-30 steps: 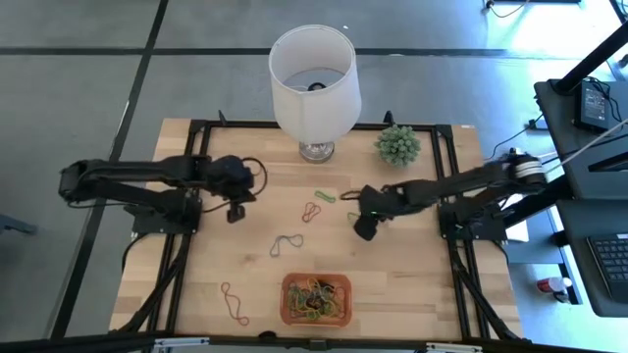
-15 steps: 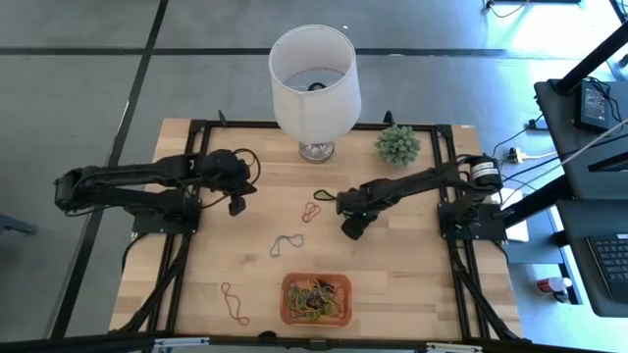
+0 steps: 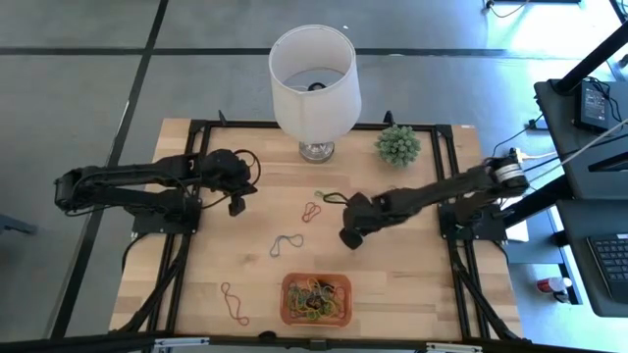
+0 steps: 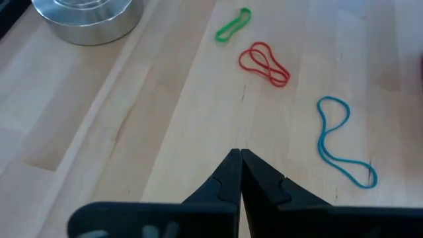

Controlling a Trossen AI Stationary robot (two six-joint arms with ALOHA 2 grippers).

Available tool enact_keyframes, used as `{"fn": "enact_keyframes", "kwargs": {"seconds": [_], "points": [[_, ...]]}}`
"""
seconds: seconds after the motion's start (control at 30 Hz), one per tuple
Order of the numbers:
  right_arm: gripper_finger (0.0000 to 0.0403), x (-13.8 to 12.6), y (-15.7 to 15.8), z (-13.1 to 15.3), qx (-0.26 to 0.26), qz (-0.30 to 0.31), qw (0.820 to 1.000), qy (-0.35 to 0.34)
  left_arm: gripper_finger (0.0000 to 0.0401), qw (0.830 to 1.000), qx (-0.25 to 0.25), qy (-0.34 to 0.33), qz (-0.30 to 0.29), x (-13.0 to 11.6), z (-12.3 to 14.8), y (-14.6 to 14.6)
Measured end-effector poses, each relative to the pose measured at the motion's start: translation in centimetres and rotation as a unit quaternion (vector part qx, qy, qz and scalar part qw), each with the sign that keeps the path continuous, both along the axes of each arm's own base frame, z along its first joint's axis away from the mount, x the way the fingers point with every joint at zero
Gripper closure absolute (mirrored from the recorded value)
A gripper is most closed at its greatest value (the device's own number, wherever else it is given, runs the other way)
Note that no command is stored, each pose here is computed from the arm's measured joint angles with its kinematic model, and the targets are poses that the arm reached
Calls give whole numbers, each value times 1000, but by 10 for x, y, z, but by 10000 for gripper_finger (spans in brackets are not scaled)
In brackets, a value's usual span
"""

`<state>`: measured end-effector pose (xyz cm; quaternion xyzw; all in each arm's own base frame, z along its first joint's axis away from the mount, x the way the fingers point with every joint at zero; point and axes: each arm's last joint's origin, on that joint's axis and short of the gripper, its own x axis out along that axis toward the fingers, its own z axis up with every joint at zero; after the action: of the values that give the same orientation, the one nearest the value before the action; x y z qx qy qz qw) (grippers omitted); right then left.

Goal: Pick and place rubber bands into bin
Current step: Put the green rubber band into the orange bin

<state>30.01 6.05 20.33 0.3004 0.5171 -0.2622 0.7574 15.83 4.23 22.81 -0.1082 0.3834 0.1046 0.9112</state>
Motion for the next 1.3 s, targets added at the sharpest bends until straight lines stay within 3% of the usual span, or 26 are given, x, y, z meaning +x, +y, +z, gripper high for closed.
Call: {"fn": "enact_keyframes", "kwargs": {"seconds": [0.17, 0.37, 0.57, 0.8, 1.0, 1.3], "points": [[401, -2, 57, 55, -22, 26, 995, -89, 398, 1000, -5, 4, -4, -1, -1, -1], [402, 23, 120, 84, -40, 75, 989, -120, 399, 1000, -7, 17, -3, -2, -3, -1], [403, 70, 172, 65, -42, 112, 986, -114, 398, 999, -23, 21, 14, -3, -3, -1], [403, 111, 205, 19, -7, 135, 989, -63, 398, 998, -48, 22, 38, -3, -4, -2], [399, 111, 215, -12, -9, 141, 990, 18, 398, 998, -48, 22, 23, -2, -4, -7], [323, 105, 214, 0, -9, 142, 990, 22, 398, 999, -47, 23, -3, 0, -4, -15]]}}
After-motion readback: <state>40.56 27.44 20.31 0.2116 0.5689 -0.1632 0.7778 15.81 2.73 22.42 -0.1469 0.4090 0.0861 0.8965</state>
